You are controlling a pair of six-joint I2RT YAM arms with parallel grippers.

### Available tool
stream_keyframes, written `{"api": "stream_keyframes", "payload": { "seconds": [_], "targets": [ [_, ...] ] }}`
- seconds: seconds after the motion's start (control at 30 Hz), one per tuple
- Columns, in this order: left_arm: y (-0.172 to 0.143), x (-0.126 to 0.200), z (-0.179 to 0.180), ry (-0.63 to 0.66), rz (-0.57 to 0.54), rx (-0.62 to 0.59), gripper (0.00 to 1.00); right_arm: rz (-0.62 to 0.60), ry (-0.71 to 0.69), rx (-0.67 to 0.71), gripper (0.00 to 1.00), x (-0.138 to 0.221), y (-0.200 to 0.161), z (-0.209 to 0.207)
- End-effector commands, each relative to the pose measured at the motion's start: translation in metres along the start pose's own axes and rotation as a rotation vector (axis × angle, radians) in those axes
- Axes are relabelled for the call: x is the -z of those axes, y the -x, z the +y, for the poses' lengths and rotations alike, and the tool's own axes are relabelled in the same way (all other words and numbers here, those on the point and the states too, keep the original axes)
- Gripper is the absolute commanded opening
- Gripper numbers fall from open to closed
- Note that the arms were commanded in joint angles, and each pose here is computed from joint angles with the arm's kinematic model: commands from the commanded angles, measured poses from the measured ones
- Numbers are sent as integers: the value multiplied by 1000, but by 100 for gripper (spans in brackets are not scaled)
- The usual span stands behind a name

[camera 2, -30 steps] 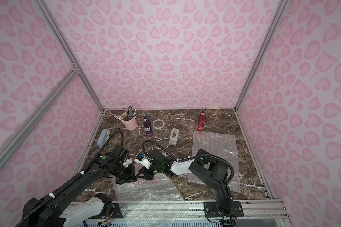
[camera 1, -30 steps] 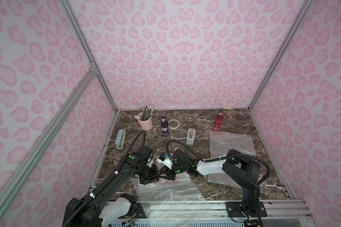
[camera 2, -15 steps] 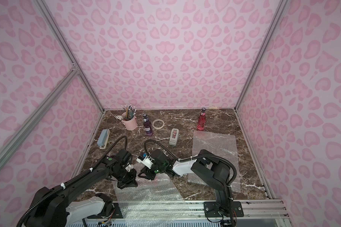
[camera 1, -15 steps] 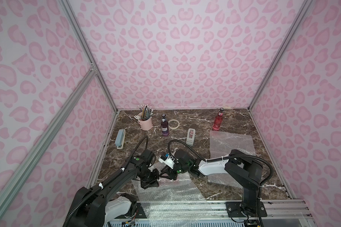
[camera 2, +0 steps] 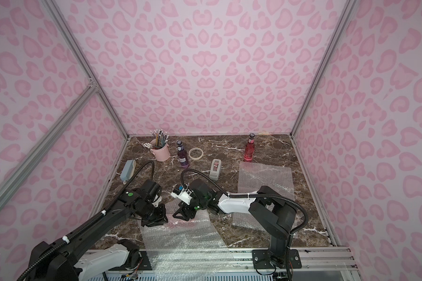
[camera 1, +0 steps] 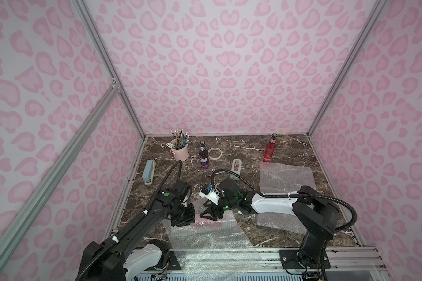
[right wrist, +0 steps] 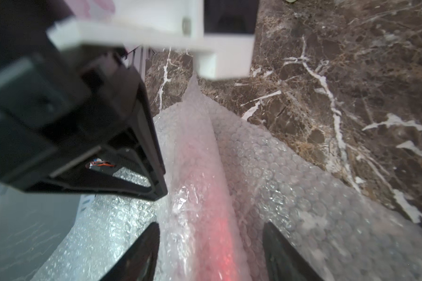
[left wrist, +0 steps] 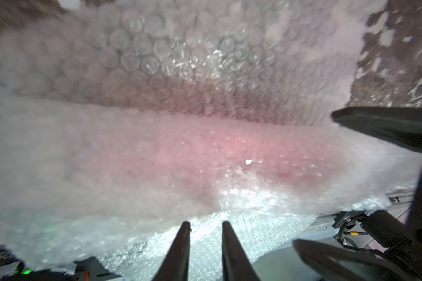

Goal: Wrap wine bottles in bubble wrap
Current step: Stick the tape on the bubble wrap, then pick up the bubble wrap from the bubble wrap.

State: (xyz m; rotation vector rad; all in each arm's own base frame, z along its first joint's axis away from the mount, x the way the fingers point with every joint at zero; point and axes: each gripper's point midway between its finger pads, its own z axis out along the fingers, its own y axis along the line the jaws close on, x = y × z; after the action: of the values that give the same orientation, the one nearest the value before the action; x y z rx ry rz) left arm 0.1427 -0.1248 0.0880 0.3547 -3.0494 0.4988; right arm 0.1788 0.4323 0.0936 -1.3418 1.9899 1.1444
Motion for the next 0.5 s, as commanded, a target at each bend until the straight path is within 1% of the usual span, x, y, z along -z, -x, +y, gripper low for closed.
{"api": "stream_keyframes", "payload": {
  "seconds": [0.0,0.07,0.2,0.27,0.33,0.37,0.47],
  "targets": [
    [7,19,4,42,-70,-13,36,68,-23,98,73,8,-19,-2],
    [12,27,-1,21,-112,-2,47,58,-57,128,76,16,-17,-5],
    [19,34,-9,-43,-177,32,58,10,-107,178,80,32,-10,-9],
    [24,36,-8,-41,-215,39,64,4,-120,209,83,36,-9,-8],
    [31,40,-9,-43,-257,25,71,7,-122,250,85,39,-10,-6],
    [35,43,-10,-41,-280,19,78,12,-121,283,87,39,-11,-4],
    [46,52,-14,-30,-331,-20,93,42,-124,379,90,35,-14,5]
  ]
}}
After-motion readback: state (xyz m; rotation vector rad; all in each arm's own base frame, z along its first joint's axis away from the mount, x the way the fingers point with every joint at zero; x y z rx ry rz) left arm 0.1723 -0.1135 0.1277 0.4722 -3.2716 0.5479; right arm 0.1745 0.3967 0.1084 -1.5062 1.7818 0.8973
